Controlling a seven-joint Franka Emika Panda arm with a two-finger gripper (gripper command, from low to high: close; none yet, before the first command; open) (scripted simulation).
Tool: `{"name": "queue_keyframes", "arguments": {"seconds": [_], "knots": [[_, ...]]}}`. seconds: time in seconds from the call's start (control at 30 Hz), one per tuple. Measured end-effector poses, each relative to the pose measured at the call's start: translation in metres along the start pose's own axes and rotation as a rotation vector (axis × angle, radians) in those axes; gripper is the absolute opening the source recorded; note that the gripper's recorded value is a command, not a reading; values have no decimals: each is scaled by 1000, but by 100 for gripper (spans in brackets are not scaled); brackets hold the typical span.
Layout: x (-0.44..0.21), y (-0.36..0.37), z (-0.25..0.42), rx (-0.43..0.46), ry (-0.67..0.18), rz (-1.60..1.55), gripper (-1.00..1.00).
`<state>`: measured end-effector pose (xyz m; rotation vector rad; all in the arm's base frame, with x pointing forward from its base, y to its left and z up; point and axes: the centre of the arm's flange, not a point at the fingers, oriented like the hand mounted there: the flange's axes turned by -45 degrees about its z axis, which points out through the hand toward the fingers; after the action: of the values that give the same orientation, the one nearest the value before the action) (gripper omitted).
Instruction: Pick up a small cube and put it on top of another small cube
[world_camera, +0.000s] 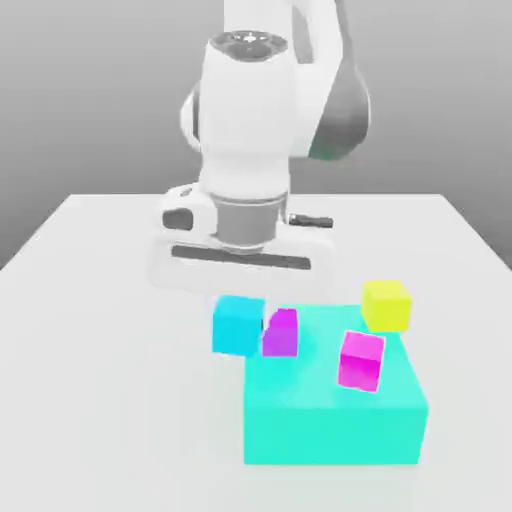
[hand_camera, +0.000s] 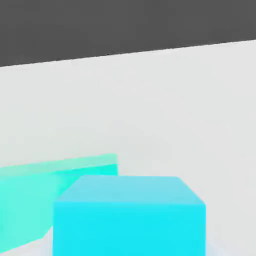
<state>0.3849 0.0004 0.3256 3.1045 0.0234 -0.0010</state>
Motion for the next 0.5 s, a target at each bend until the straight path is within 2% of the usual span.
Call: {"name": "queue_keyframes", "arguments": {"seconds": [0.23,0.43,0.47,0.5], "knots": [[-59,-27,-21,33,6,-321,-100],[-68,-34,30,39,8,-383,-100],[-69,-34,39,39,8,-383,100],[-69,-34,39,39,8,-383,100]]}}
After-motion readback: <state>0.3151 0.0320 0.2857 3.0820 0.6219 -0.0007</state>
